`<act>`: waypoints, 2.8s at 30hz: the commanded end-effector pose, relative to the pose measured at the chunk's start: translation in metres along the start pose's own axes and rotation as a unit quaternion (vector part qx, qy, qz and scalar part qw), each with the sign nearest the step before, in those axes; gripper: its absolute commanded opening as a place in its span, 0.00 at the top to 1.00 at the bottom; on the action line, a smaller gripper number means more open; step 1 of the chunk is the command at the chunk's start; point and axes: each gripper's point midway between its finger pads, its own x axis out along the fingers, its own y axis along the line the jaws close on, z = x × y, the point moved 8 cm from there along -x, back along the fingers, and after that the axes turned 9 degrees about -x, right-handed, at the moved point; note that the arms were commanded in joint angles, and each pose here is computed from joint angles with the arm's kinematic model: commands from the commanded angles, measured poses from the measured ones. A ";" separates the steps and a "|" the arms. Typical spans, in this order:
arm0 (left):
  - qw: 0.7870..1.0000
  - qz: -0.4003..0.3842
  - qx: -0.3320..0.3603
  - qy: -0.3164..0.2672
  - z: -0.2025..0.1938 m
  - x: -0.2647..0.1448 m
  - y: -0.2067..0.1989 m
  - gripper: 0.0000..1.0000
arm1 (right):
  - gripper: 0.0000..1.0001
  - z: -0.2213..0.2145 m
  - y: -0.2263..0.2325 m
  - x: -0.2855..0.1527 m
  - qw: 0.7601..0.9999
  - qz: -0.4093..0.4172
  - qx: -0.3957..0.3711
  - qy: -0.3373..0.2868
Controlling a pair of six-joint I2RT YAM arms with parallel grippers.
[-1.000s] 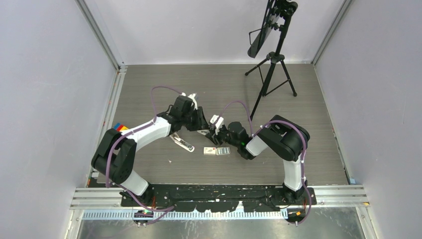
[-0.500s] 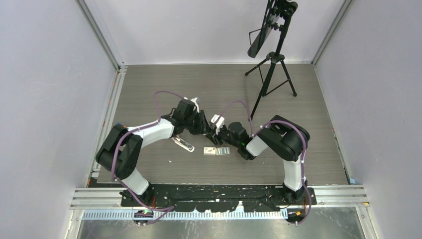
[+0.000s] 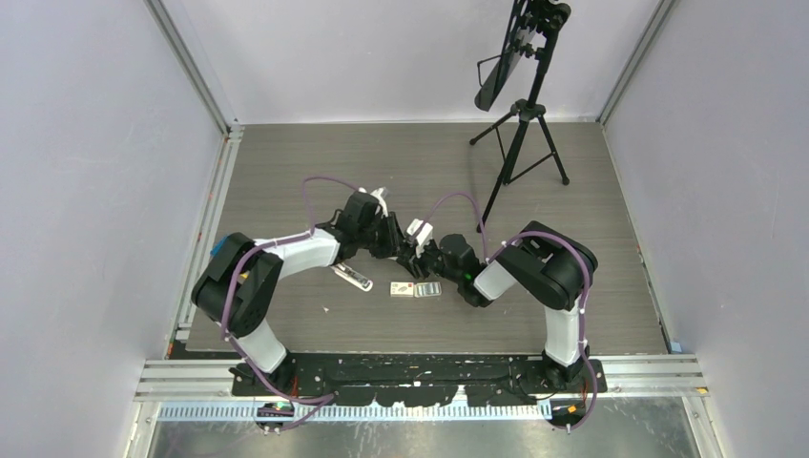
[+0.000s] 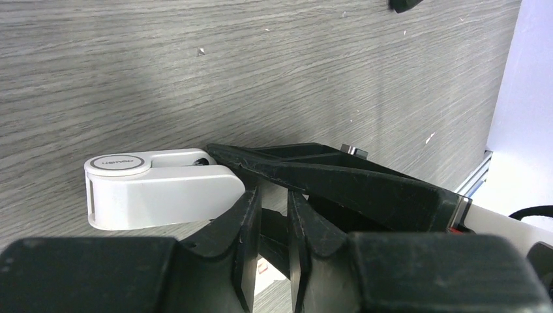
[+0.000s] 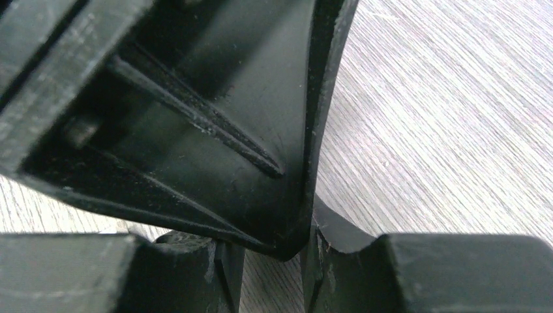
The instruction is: Load the staples into the stapler
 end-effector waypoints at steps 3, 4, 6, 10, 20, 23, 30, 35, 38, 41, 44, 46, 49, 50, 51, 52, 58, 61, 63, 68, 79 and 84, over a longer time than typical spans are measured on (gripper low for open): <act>0.996 0.078 0.003 -0.038 -0.001 0.000 0.031 0.75 | 0.62 0.003 0.006 -0.011 1.000 0.011 0.011 0.013; 0.996 0.067 0.009 -0.049 0.004 -0.005 0.023 0.72 | 0.61 0.006 0.005 -0.012 1.000 0.011 0.011 0.012; 0.996 0.046 0.027 -0.072 0.016 -0.016 0.005 0.64 | 0.57 0.012 0.004 -0.013 1.000 0.012 0.009 0.014; 0.989 0.014 0.074 -0.127 0.042 -0.049 -0.033 0.43 | 0.46 0.026 0.001 -0.019 1.000 0.017 0.003 0.021; 0.952 0.022 0.155 -0.262 0.078 -0.140 -0.069 0.20 | 0.39 0.081 -0.010 -0.042 0.995 0.050 -0.017 0.081; 0.937 0.063 0.184 -0.290 0.077 -0.163 -0.058 0.17 | 0.39 0.102 -0.016 -0.047 0.990 0.069 -0.035 0.116; 0.885 0.185 0.239 -0.354 0.066 -0.219 -0.020 0.11 | 0.44 0.140 -0.028 -0.039 0.982 0.084 -0.027 0.165; 0.846 0.263 0.245 -0.393 0.057 -0.249 0.003 0.10 | 0.45 0.156 -0.029 -0.017 0.976 0.101 -0.032 0.188; 0.830 0.276 0.244 -0.418 0.051 -0.255 0.015 0.10 | 0.45 0.153 -0.029 -0.003 0.970 0.111 -0.047 0.211; 0.815 0.277 0.250 -0.444 0.050 -0.258 0.021 0.10 | 0.45 0.153 -0.031 0.007 0.961 0.127 -0.062 0.237; 0.801 0.270 0.248 -0.474 0.048 -0.266 0.022 0.11 | 0.44 0.153 -0.031 0.015 0.951 0.144 -0.075 0.262; 0.793 0.267 0.246 -0.489 0.047 -0.271 0.023 0.11 | 0.43 0.153 -0.030 0.021 0.946 0.152 -0.084 0.274; 0.788 0.257 0.243 -0.505 0.044 -0.274 0.024 0.11 | 0.43 0.151 -0.028 0.030 0.939 0.162 -0.096 0.287; 0.786 0.253 0.241 -0.510 0.044 -0.276 0.024 0.11 | 0.42 0.148 -0.026 0.032 0.935 0.168 -0.099 0.298; 0.785 0.250 0.240 -0.514 0.043 -0.276 0.024 0.11 | 0.42 0.148 -0.026 0.037 0.932 0.171 -0.105 0.303; 0.782 0.250 0.243 -0.517 0.043 -0.278 0.025 0.11 | 0.42 0.149 -0.024 0.040 0.929 0.172 -0.109 0.308; 0.781 0.238 0.252 -0.519 0.042 -0.278 0.023 0.12 | 0.45 0.141 -0.020 0.053 0.915 0.179 -0.122 0.340; 0.783 0.236 0.254 -0.516 0.042 -0.277 0.023 0.12 | 0.50 0.135 -0.021 0.053 0.909 0.175 -0.123 0.358; 0.784 0.233 0.256 -0.515 0.042 -0.276 0.023 0.12 | 0.53 0.133 -0.022 0.052 0.906 0.172 -0.126 0.365; 0.789 0.226 0.261 -0.508 0.042 -0.272 0.022 0.12 | 0.65 0.129 -0.022 0.045 0.902 0.171 -0.130 0.376; 0.793 0.223 0.265 -0.502 0.043 -0.268 0.022 0.13 | 0.79 0.102 -0.016 0.047 0.897 0.171 -0.115 0.392; 0.794 0.223 0.267 -0.499 0.042 -0.267 0.022 0.13 | 0.81 0.087 -0.015 0.047 0.902 0.163 -0.102 0.387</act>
